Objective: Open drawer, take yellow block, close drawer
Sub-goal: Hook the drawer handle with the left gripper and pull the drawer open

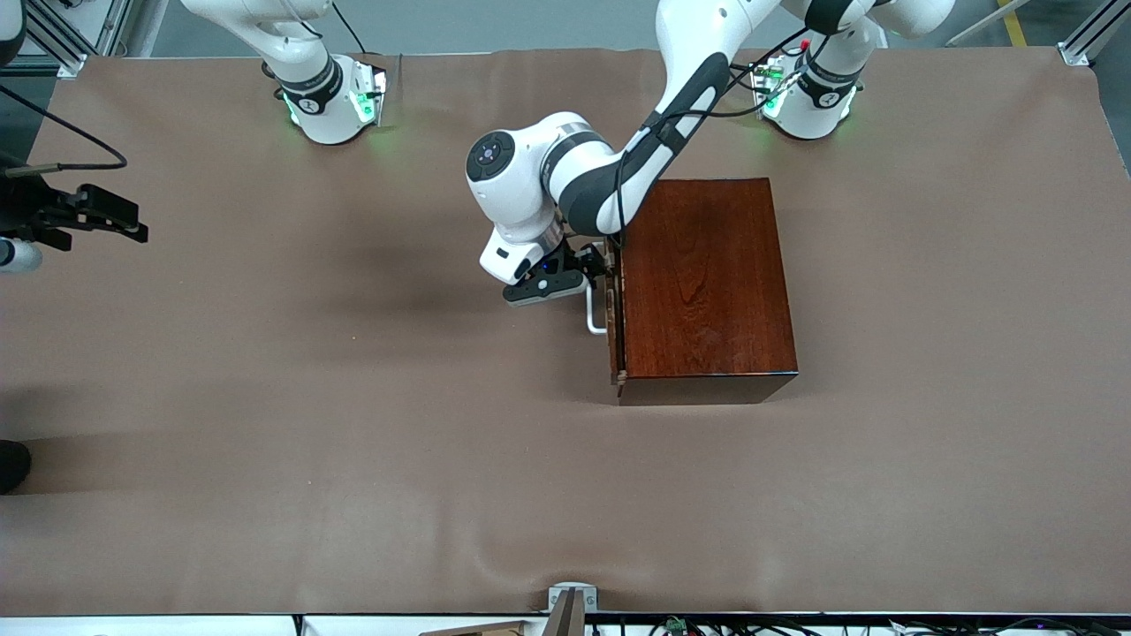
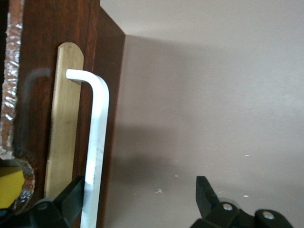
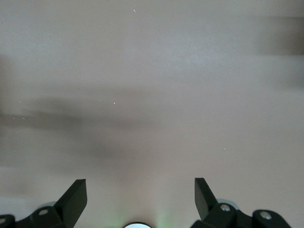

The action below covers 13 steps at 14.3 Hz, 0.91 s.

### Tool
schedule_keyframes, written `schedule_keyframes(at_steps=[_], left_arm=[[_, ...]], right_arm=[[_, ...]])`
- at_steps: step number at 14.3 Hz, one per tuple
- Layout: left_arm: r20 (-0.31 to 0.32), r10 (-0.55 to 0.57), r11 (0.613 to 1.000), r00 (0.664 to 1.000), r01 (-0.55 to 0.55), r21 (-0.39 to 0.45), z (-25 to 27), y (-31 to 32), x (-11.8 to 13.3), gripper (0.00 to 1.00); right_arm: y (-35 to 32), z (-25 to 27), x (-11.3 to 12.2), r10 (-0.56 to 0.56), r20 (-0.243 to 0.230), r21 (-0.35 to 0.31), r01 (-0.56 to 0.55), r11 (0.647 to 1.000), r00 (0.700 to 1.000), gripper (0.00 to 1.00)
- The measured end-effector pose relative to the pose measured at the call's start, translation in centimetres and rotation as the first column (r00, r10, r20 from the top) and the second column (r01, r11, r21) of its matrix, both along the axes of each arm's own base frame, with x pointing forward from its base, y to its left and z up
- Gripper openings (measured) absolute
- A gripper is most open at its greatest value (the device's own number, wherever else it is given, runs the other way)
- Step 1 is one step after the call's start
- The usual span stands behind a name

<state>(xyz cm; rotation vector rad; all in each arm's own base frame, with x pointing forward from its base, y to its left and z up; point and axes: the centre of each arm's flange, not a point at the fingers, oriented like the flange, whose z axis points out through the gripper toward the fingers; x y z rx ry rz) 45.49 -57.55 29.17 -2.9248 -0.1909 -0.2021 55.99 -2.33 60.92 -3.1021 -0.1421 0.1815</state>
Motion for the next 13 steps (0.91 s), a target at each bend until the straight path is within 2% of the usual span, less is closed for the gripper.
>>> schedule_keyframes(at_steps=[2, 3, 6, 11, 13], left_arm=[[0.028, 0.019, 0.999, 0.999, -0.018, -0.044, 0.1, -1.1, -0.6, 1.00], [0.040, 0.028, 0.999, 0.999, -0.026, -0.041, 0.0, -1.2, -0.7, 1.00], [0.065, 0.055, 0.996, 0.996, -0.050, -0.073, 0.1, -1.9, -1.0, 1.00], [0.108, 0.070, 0.986, 0.992, -0.053, -0.159, 0.4, -3.6, -1.8, 1.00], [0.114, 0.067, 0.985, 0.991, -0.047, -0.169, 0.4, -3.8, -1.9, 1.00]], right_arm=[[0.0, -0.2, 0.1, -0.003, -0.003, 0.004, 0.003, 1.000, 1.000, 1.00], [0.0, -0.2, 0.1, -0.014, -0.003, 0.003, 0.014, 1.000, 1.000, 1.00], [0.2, -0.2, 0.1, -0.117, -0.007, 0.000, 0.117, 0.993, 0.993, 1.00], [1.9, -0.5, 0.4, -0.298, -0.041, 0.065, 0.300, 0.952, 0.954, 1.00], [2.1, -0.9, 0.6, -0.344, -0.058, 0.070, 0.347, 0.935, 0.937, 1.00]])
